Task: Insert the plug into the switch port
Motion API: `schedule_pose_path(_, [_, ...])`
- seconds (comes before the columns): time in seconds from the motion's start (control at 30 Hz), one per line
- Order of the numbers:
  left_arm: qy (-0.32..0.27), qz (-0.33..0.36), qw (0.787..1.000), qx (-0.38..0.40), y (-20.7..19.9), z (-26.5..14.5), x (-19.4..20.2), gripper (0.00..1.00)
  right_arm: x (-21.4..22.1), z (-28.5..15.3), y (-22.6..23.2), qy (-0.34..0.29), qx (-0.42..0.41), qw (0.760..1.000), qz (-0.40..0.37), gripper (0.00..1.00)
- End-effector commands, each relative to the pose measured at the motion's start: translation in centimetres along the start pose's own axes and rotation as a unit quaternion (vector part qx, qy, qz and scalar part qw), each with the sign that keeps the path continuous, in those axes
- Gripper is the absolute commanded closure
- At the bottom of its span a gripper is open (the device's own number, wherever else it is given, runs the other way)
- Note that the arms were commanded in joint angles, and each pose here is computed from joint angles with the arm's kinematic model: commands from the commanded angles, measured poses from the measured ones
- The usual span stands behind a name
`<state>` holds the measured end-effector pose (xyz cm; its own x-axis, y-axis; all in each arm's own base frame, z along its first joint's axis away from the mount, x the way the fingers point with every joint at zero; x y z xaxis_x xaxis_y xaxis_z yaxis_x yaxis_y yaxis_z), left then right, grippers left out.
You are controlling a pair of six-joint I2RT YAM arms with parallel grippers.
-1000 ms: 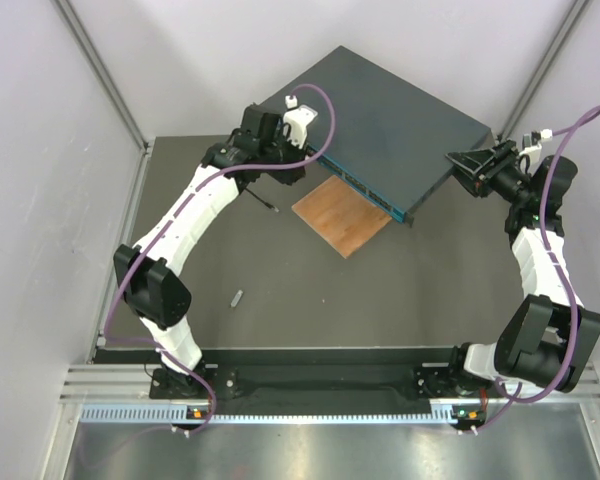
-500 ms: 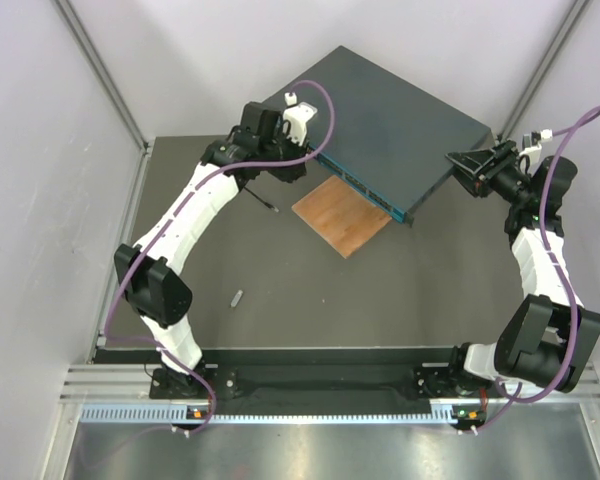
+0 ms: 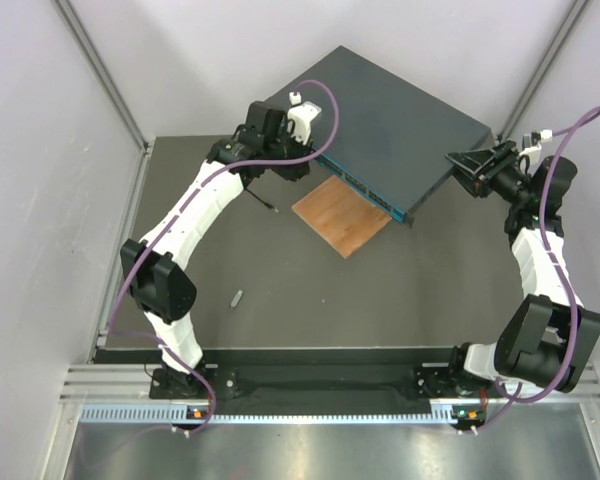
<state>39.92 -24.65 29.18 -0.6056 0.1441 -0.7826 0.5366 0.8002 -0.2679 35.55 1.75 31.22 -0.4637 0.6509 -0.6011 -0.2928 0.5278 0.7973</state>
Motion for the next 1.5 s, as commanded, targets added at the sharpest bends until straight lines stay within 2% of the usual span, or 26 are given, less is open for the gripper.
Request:
schedule_pose_path(0.0, [-0.04, 0.009, 0.999, 0.007, -0.6, -0.1, -2.3, 1.0, 0.3, 0.2, 0.8, 0.006, -0.024, 0.999, -0.036, 1.0])
schedule_pose_path(0.3, [-0.081, 0.006, 0.996, 0.043, -2.5, -1.3, -5.7, 1.0, 0.4, 0.2, 0.7, 0.005, -0.023, 0.999, -0.035, 1.0])
schedule_pose_path(0.6, [-0.109, 0.015, 0.992, 0.063, -3.6, -0.9, -7.2, 0.98, 0.7, 0.2, 0.6, 0.008, -0.022, 0.999, -0.035, 1.0])
schedule_pose_path(0.8, [-0.116, 0.031, 0.992, 0.047, -3.6, -0.7, -7.7, 0.95, 0.5, 0.3, 0.9, 0.007, -0.024, 0.999, -0.038, 1.0])
schedule_pose_path(0.97, [-0.118, 0.037, 0.991, 0.043, -3.5, -1.4, -7.2, 0.83, 0.5, 0.2, 1.0, 0.007, -0.024, 0.999, -0.039, 1.0])
schedule_pose_path(1.1, [-0.108, 0.041, 0.993, 0.032, -3.3, -2.8, -5.9, 0.64, 0.2, 0.2, 1.1, 0.006, -0.024, 0.999, -0.041, 1.0])
schedule_pose_path(1.17, [-0.098, 0.043, 0.994, 0.022, -3.0, -3.3, -5.4, 0.58, 0.2, 0.3, 1.1, 0.006, -0.025, 0.999, -0.043, 1.0])
schedule_pose_path(1.23, [-0.088, 0.045, 0.995, 0.01, -2.7, -4.1, -4.7, 0.49, 0.1, 0.3, 0.9, 0.007, -0.024, 0.999, -0.041, 1.0])
schedule_pose_path(1.47, [-0.051, 0.038, 0.998, 0.0, -1.9, -5.5, -1.6, 0.48, 0.0, 0.3, 1.1, 0.006, -0.026, 0.999, -0.043, 1.0])
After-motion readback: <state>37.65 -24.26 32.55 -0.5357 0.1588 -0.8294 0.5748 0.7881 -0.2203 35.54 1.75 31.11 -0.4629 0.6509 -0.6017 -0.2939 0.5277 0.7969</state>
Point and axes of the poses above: each gripper's point midway between its finger pads, its own z axis out along the fingers, its own y axis along the line the jaws close on, x = y × z, the point moved 4 cm from there along -z, back along the fingers, and after that the axes turned 15 degrees about -z, right-handed, at the moved point
